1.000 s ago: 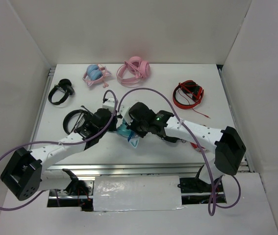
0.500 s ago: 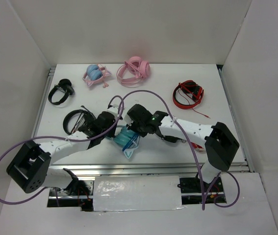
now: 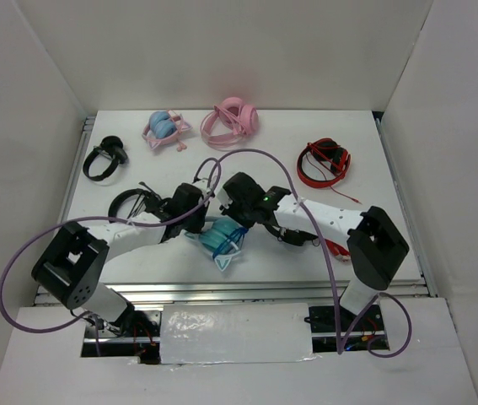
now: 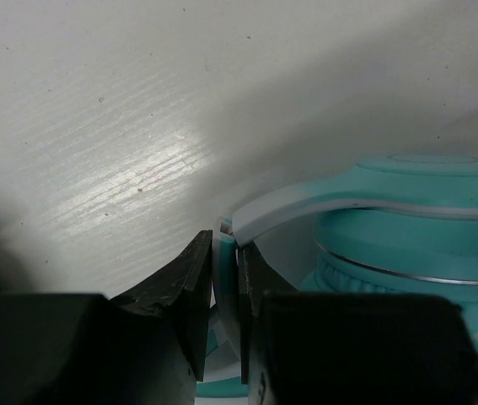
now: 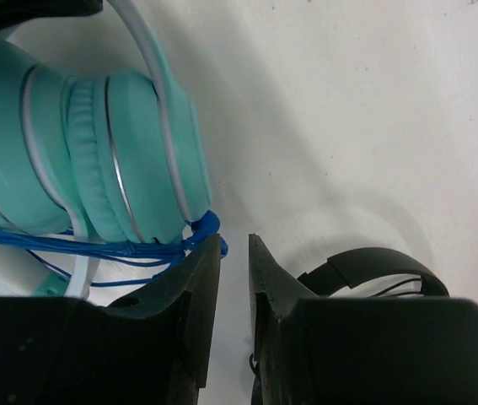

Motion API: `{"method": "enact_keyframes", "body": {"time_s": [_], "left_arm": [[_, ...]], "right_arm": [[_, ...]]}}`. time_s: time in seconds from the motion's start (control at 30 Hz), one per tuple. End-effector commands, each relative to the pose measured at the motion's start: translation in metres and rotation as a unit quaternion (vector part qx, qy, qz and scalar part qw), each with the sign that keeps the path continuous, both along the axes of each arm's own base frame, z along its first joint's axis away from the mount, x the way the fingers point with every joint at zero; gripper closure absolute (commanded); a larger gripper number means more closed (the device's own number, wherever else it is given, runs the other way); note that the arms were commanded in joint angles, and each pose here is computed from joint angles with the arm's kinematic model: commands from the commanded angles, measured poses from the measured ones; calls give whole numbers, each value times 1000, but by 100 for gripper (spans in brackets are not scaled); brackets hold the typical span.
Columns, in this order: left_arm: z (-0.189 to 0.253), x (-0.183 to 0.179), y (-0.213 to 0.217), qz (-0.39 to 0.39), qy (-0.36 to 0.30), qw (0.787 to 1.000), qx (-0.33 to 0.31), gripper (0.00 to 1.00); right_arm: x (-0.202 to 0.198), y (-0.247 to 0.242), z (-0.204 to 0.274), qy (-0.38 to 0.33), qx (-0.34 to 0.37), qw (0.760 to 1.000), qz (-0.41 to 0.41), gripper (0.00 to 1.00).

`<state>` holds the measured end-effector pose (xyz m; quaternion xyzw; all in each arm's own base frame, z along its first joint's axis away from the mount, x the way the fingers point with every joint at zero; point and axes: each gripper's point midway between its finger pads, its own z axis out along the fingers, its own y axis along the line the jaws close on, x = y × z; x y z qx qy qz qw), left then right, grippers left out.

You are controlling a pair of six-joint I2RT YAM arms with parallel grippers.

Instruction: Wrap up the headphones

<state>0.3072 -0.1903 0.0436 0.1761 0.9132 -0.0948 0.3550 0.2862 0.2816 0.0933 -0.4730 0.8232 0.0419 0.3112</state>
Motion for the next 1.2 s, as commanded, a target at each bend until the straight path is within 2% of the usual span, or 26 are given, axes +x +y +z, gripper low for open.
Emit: {"method": "enact_keyframes", "body": {"time_s": [0.0,0.03,0.07,0.17,0.2,0.33,0.4,0.43,0.5,0.53,0.57,0.6,0.73,0.83,0.87,0.9,0.97,1.07,1.17], "left_arm": [[6,12,-5,3,3,1000,-8,97],[6,12,-4,6,6,1000,-8,93],[6,13,-5,8,6,1000,-9,91],[13,15,-6,9,1,1000,-14,75],[17,15,-6,8,-3,1000,-19,66],[27,15,-4,13,-13,1000,-24,42],[31,15,0,24,-18,999,-20,38],[32,16,2,29,-19,999,-19,38],[36,16,5,36,-27,999,-19,33],[38,16,5,38,-29,999,-21,31],[42,16,5,39,-34,998,-23,23],[44,16,6,41,-36,998,-22,1],[59,20,14,65,-51,996,-20,1],[78,26,26,91,-83,992,-17,1],[87,28,30,101,-95,990,-19,1],[92,31,36,114,-102,988,-18,1],[105,35,48,144,-115,983,-22,1],[122,41,78,218,-125,968,-28,1],[147,41,114,310,-140,939,-57,1]], "right_arm": [[17,13,27,-41,54,998,-15,72],[22,9,37,-59,66,996,-30,67],[24,8,43,-67,75,994,-38,66],[36,1,73,-109,120,984,-76,61],[40,0,83,-122,136,979,-87,58],[42,-10,112,-142,180,966,-118,43],[42,-14,121,-147,191,962,-126,34],[41,-16,125,-152,198,960,-127,21],[43,-22,128,-164,203,955,-141,0],[44,-26,132,-169,206,952,-147,0],[44,-28,132,-168,210,950,-157,0],[47,-33,134,-172,211,947,-169,0],[46,-47,154,-187,248,928,-206,0],[46,-65,170,-192,298,901,-250,0],[48,-68,178,-193,331,883,-270,0],[47,-75,173,-189,339,877,-282,0],[49,-96,183,-192,380,850,-311,0],[46,-122,179,-173,415,823,-348,0],[40,-149,171,-160,424,799,-395,0]]}}
